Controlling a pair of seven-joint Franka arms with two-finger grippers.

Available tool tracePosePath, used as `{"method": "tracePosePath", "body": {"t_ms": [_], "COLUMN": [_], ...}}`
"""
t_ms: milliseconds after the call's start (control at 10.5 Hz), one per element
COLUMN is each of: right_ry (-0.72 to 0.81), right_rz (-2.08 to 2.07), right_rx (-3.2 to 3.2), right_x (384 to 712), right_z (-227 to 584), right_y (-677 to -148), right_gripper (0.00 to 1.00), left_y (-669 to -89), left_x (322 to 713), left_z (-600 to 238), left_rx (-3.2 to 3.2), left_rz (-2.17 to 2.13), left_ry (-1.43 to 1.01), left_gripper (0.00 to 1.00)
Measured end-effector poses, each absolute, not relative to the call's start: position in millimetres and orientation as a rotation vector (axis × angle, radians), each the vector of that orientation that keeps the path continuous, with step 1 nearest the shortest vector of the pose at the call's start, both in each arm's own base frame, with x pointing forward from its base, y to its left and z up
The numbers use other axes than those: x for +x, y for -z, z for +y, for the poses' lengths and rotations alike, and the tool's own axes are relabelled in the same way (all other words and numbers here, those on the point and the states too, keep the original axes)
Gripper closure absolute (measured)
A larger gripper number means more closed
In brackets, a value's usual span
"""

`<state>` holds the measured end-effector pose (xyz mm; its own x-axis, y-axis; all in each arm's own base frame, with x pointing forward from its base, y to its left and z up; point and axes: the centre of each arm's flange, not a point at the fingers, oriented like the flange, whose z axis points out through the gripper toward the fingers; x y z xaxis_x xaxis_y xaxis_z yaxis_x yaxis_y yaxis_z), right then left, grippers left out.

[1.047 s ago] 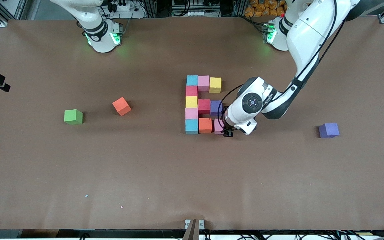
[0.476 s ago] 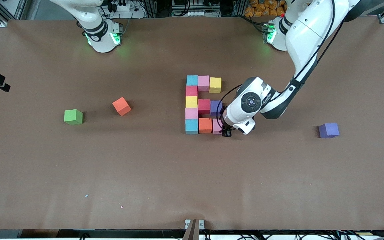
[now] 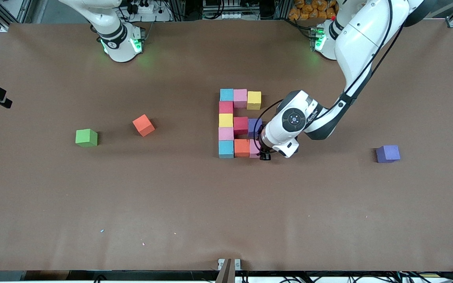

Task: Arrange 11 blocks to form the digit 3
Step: 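Lower the lavender cube beside the orange cube and open the left gripper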

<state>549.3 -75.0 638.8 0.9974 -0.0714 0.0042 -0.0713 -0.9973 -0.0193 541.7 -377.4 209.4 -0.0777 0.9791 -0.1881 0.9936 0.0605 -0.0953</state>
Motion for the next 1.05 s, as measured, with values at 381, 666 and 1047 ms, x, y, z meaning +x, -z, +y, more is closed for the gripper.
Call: {"method": "tracePosePath", "body": {"t_ms": [381, 666, 1047], "right_ry": [0.008, 0.008, 0.008], "right_rz": [0.112, 0.112, 0.111], "right_rx": [-3.12, -3.12, -3.121], "right_x": [549.3, 549.3, 549.3], "right_z": [-75.0, -75.0, -75.0], "right_y": [-638.8, -638.8, -638.8], "right_gripper": [0.0, 0.0, 0.0], "left_y": [-209.2, -211.3, -224.2], "left_x": [542.8, 545.4, 550.4], "left_z": [-376.8, -376.7, -380.7], "left_rx": [2.08, 2.074, 2.059], "left_rz": [2.229, 2.222, 2.201], "left_ry": [0.304, 0.3, 0.288], "left_gripper": [0.39, 0.08, 0.0]}}
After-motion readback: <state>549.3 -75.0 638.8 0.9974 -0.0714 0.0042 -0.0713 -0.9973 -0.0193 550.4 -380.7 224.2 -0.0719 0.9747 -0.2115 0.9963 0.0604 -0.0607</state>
